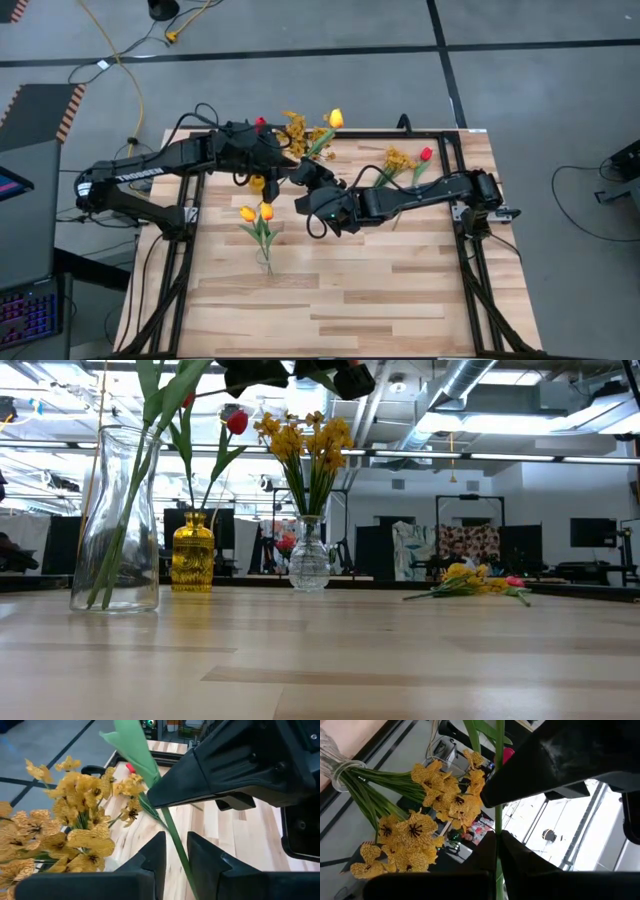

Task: Sort flowers into vase by color
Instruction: Put the yellow flower into the bottom transparent vase

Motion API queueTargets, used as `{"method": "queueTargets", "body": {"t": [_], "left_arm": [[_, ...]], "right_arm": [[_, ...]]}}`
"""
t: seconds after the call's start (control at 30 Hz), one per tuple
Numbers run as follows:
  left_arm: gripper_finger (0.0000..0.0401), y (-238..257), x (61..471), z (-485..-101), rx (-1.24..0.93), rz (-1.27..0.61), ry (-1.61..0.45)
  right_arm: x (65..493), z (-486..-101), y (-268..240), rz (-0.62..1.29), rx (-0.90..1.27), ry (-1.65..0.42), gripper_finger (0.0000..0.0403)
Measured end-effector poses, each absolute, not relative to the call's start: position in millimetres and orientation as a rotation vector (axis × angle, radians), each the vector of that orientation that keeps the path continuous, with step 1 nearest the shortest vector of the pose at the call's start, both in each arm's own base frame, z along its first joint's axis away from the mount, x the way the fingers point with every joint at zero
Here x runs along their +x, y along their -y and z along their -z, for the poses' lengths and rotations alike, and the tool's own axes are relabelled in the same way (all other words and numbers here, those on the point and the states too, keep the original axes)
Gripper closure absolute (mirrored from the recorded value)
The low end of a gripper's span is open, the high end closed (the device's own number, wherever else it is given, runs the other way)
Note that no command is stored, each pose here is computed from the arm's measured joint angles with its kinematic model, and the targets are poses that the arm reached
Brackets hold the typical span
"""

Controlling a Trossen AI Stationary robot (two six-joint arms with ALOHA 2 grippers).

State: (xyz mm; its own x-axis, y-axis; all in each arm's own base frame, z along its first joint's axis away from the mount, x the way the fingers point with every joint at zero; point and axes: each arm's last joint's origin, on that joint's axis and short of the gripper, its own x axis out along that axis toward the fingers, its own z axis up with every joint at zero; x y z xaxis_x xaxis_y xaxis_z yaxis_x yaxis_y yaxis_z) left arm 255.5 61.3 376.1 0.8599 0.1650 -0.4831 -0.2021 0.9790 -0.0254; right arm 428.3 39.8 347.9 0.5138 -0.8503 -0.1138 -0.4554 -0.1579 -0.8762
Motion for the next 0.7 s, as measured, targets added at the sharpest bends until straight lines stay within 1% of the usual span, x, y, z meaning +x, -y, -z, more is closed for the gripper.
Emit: {"method": "queueTargets", "body": {"t": [0.13,0.3,0.53,0.7], "left_arm": [[0.0358,-61.3,255.5,-376.1,-0.076,-0.193,-0.500],[0.0394,-61.5,255.4,-376.0,-0.060,-0.195,-0.503],[0.0396,-61.6,255.5,-376.1,-0.057,-0.194,-0.501],[0.0399,-61.6,255.5,-376.2,-0.056,-0.194,-0.501]], "right_arm": [[428.2,-348.0,-39.7,0.513,-1.792,-1.094,0.0362],[428.2,-348.0,-39.8,0.515,-1.789,-1.093,0.0362],[428.2,-348.0,-39.8,0.516,-1.789,-1.094,0.0360],[428.2,-348.0,-39.8,0.516,-1.788,-1.093,0.0333]]}}
